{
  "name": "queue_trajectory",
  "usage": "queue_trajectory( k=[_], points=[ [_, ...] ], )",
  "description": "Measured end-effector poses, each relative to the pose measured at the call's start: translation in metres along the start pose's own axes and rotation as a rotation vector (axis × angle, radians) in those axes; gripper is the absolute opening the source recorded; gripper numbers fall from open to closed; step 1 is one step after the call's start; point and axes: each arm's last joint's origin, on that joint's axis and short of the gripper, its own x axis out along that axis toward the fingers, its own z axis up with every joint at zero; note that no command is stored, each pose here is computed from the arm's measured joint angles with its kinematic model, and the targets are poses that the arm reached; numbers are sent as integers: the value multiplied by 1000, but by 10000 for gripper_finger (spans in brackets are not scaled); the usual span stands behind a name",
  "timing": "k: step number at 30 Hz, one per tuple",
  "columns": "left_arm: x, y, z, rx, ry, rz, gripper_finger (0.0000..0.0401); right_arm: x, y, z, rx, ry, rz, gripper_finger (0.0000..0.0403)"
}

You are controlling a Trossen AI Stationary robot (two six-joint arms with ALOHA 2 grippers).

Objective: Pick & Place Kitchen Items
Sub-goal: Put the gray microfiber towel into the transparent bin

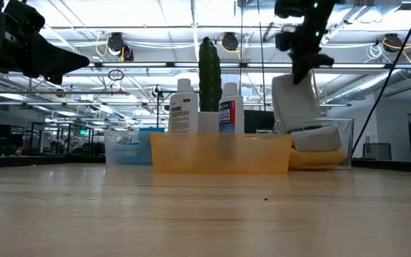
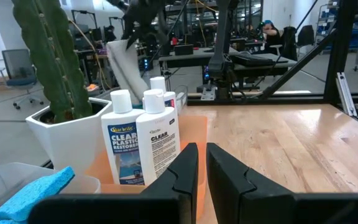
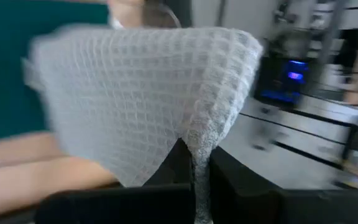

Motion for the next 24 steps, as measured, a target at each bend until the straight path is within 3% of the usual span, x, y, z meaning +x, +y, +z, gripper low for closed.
queue_trajectory(
  k=[5,11,24],
  points=[
    [0,0,0,0,0,0,37,20,5,5,-158,105,-199,1],
    [0,0,0,0,0,0,37,24,3,8,-147,56,-388,1],
    [0,0,0,0,0,0,37,27,50,-1,-14,-105,-277,1]
  ],
)
